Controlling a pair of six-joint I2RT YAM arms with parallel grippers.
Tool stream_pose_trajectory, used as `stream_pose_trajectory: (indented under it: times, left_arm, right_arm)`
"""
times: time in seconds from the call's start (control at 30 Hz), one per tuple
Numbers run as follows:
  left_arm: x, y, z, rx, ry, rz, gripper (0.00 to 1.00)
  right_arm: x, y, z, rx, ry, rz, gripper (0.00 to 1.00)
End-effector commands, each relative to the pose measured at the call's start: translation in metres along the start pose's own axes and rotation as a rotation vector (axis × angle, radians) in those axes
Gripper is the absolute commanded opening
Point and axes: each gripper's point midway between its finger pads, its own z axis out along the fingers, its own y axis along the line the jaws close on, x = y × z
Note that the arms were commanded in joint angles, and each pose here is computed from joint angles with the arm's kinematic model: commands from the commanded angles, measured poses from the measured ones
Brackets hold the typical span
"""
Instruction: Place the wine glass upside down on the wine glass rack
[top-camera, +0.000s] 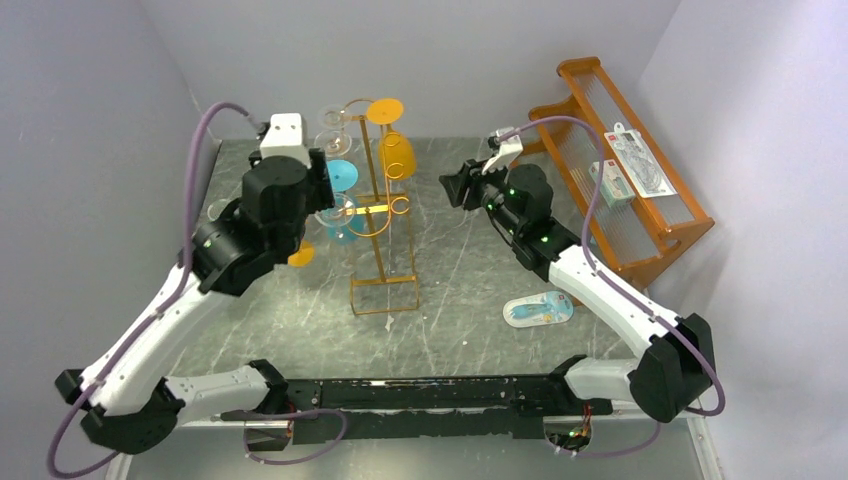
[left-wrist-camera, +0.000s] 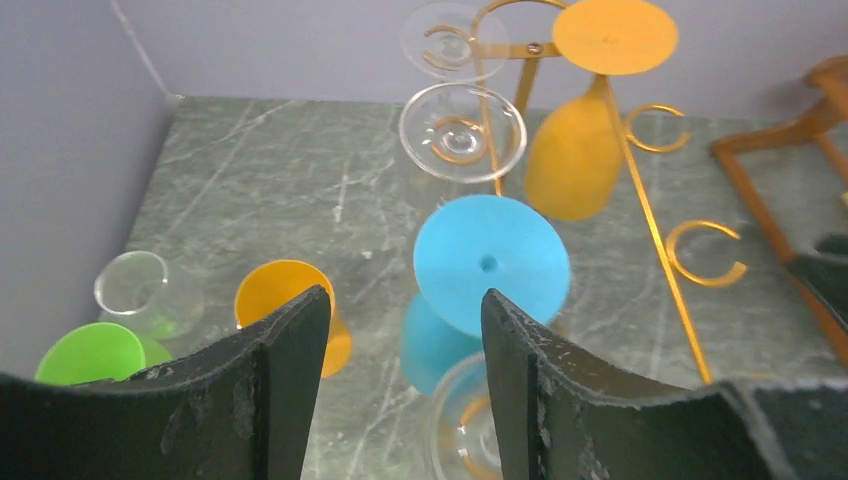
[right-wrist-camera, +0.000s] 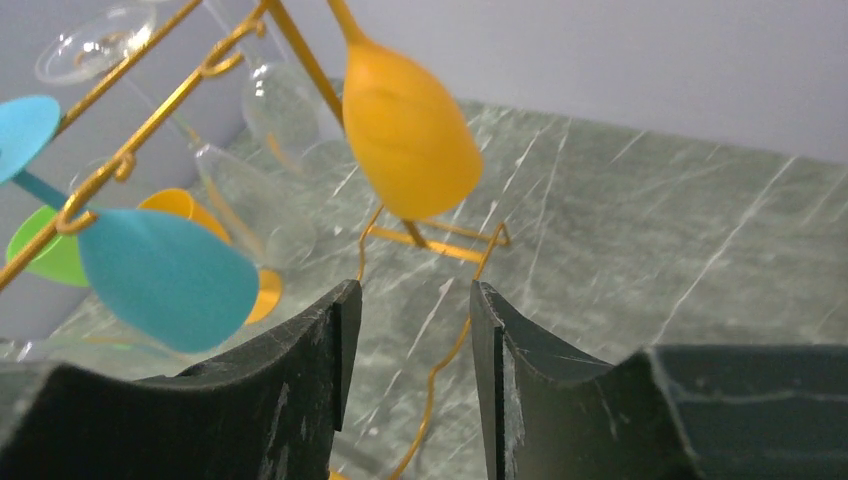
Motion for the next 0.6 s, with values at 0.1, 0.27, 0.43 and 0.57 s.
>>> stream_pose_trajectory:
  times: [0.1,0.27,0.43,0.57]
  left_arm:
    - [-0.008,0.045,0.051,-0.097,0.046,0.048,0.54]
    - [0.023,0.063,0.092,-0.074,0.166,0.021,0.49]
    - [0.073,0.082,0.111,-0.106,0.286,-0.013,0.58]
    - [0.115,0.097,0.119,-0.126,0.391,-0.017,0.57]
  right_arm:
    - [0.055,0.007,-0.018,-0.035,0.178,0.130,0.47]
    - [0.059,-0.002,-0.026,0.012,0.182,0.127,0.47]
    - [0.061,-0.002,-0.030,0.015,0.187,0.134,0.47]
    - [0.068,-0.003,-0.030,0.018,0.209,0.143,0.47]
